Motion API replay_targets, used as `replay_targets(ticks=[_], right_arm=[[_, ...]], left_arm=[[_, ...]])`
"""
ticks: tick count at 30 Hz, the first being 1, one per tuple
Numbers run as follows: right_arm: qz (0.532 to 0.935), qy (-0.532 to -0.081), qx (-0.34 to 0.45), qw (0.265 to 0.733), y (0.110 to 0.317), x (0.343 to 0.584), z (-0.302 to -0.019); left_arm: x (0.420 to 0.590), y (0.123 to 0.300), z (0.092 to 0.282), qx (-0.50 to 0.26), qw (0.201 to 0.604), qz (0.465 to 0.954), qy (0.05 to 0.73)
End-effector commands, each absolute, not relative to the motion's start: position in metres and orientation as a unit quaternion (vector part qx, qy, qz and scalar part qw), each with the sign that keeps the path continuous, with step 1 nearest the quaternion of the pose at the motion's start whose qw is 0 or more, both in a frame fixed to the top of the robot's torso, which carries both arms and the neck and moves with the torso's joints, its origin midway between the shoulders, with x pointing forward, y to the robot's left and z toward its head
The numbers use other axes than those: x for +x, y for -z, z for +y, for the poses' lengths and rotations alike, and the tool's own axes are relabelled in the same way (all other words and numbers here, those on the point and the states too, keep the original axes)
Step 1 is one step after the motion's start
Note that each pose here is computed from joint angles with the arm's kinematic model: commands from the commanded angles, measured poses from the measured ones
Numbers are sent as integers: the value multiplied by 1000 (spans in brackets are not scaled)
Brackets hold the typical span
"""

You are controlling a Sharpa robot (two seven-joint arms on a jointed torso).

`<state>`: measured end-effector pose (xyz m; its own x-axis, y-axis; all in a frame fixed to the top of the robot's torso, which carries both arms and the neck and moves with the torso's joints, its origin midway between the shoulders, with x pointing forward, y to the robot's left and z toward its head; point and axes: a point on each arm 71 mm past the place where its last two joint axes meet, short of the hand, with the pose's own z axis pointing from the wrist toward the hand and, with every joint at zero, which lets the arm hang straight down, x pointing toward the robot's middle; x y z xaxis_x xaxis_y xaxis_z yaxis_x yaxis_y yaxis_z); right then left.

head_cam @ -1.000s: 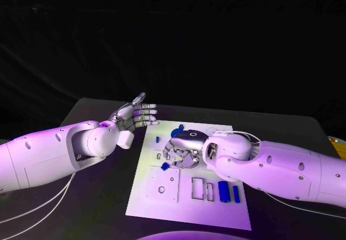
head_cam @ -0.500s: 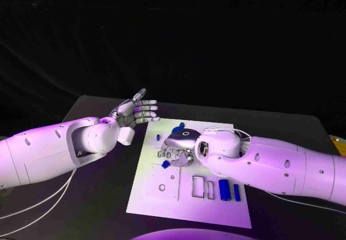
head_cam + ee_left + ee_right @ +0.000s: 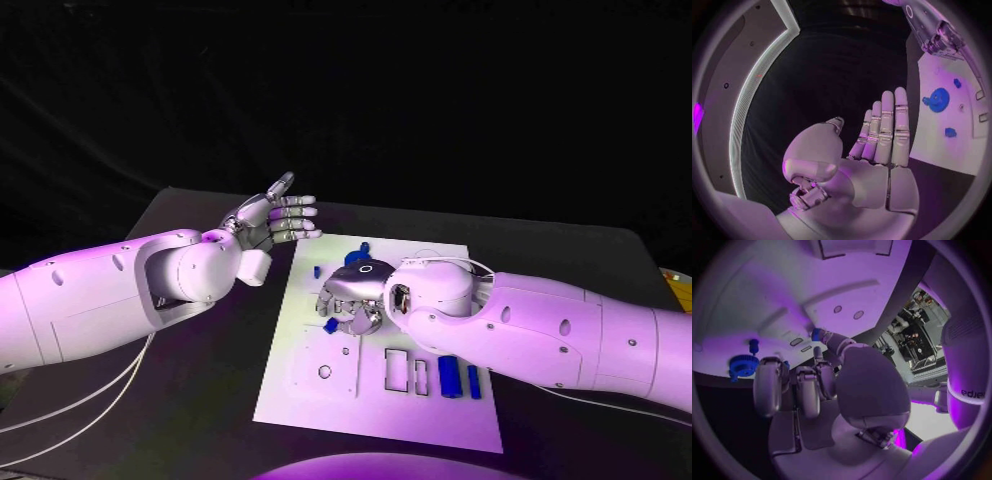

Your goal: Assemble the parts on the task board

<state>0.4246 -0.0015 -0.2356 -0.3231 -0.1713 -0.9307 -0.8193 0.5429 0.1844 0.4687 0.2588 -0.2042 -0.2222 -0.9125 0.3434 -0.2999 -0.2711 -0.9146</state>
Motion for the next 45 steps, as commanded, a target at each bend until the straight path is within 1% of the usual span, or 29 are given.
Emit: replay_targets(ticks=[1,19,26,34,45], right_arm=[[744,-332,-348,464,239,423,-1],[744,-327,-359,459,248,419,1],[735,-327,-360,473,247,421,1],[709,-347,-357,499,243,420,1],[697,-358,-353,511,240,418,-7]], left_arm=[[469,202,257,-560,272,536,570],[470,202,258,-561,273,537,568],[470,202,258,-560,274,539,566],[470,202,259,-560,274,540,565],[470,203,260,-562,274,541,563]])
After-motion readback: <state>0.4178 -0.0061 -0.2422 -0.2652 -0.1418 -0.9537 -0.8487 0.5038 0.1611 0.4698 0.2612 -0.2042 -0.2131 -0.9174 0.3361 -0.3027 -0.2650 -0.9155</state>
